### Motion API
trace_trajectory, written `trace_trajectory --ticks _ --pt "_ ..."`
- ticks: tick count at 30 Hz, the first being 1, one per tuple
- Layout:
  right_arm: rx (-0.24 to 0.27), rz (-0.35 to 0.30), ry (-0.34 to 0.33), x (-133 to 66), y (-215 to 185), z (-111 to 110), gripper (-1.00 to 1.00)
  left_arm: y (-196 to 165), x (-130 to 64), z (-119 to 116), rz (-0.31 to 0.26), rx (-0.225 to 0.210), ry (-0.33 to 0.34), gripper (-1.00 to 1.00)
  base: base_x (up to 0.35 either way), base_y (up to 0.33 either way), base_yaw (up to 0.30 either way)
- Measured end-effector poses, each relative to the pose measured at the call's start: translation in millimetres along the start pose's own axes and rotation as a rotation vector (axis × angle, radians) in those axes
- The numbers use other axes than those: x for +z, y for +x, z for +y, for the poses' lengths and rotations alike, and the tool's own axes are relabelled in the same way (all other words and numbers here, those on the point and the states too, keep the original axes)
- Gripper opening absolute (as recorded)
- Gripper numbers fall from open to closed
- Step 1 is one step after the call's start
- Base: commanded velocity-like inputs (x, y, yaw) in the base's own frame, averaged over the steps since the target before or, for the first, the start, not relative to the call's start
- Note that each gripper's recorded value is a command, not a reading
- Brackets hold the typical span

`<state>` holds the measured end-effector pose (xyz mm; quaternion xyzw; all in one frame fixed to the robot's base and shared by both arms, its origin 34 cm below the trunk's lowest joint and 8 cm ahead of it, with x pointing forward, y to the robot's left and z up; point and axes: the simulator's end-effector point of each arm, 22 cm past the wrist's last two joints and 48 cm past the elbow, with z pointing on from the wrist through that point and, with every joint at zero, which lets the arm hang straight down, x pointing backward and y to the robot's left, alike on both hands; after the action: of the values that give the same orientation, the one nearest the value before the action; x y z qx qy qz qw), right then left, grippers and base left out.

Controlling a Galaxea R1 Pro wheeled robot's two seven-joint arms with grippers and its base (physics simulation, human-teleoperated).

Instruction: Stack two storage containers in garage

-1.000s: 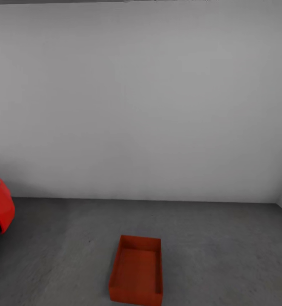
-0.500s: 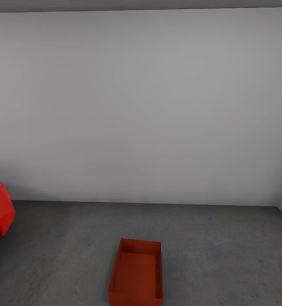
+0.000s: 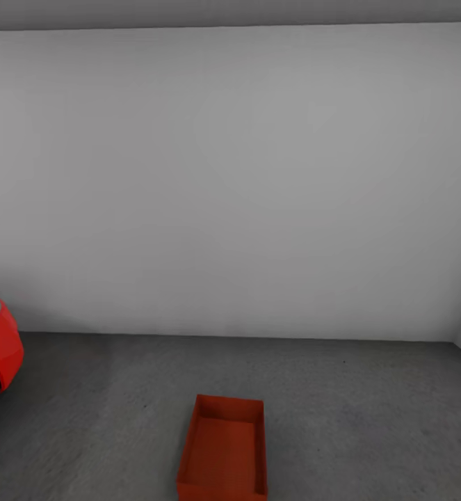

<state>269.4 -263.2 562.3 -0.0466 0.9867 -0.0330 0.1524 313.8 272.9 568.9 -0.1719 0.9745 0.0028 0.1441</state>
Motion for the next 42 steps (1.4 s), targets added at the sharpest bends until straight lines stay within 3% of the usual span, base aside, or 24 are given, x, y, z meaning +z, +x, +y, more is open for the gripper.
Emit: trace_trajectory --ticks 16,42 --pt "-0.005 -0.002 0.001 -0.1 0.0 -0.3 1.00 -4.1 0.0 -3.0 -0.011 0.006 0.005 1.00 0.000 0.000 -0.017" --pt "-0.005 -0.010 -0.005 -0.2 -2.1 3.2 1.00 -4.4 0.1 -3.4 -0.012 0.008 0.006 1.00 0.000 0.000 -0.274"
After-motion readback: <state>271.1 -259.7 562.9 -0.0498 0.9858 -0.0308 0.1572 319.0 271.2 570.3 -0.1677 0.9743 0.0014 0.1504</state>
